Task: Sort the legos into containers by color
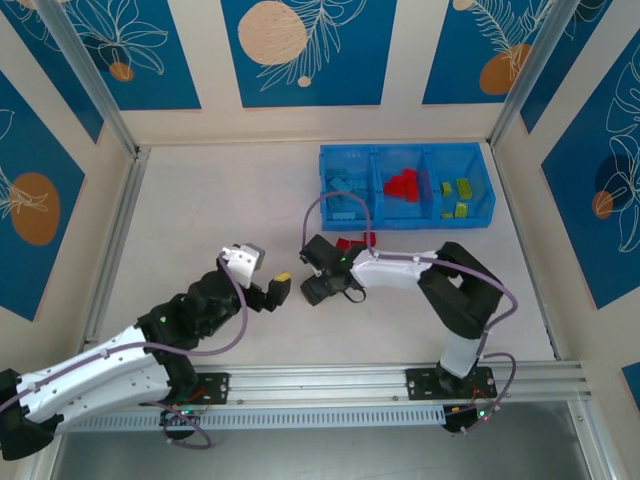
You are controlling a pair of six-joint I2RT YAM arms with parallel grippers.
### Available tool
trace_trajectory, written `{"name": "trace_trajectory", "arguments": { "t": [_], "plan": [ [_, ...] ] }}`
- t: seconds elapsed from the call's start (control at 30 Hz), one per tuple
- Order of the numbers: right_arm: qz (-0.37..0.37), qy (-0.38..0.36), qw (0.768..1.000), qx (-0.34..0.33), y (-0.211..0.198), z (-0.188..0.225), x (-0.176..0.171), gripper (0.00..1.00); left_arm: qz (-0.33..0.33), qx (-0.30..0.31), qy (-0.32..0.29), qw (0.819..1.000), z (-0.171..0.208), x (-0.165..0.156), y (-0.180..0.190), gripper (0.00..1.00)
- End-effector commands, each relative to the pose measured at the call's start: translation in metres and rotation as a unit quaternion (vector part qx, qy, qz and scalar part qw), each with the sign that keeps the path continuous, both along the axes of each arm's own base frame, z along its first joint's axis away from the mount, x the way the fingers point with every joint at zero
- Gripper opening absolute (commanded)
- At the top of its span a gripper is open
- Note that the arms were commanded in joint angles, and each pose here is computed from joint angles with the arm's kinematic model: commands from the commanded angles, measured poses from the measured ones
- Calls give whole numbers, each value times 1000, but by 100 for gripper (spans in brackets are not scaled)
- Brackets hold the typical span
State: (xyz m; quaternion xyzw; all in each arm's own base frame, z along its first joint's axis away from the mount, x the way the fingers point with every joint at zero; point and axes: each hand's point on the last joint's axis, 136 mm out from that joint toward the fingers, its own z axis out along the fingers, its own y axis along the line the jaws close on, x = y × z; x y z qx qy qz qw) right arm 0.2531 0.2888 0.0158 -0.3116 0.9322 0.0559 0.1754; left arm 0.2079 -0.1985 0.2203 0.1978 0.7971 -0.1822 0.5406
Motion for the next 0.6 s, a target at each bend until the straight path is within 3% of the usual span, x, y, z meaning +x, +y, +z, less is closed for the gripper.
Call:
{"name": "trace_trajectory", "arguments": {
  "t": [0.0, 0.13, 0.33, 0.47, 0.57],
  "plan": [
    [25, -7, 1000, -3, 9, 2, 3, 63, 9, 17, 16, 1000, -14, -4, 11, 100],
    [-10, -5, 1000, -3, -3, 4, -3, 40, -16, 18, 9, 1000, -11, -8, 5, 100],
    [-102, -47, 987, 111, -36, 75, -2, 26, -147, -30, -4, 989, 9, -26, -46, 100],
    [-223, -142, 940, 215, -97, 151, 27, 27, -201, -51, -4, 978, 17, -28, -77, 100],
    [-331, -193, 894, 232, -165, 185, 60, 26, -208, -56, -2, 977, 21, -23, -91, 100]
  ]
}}
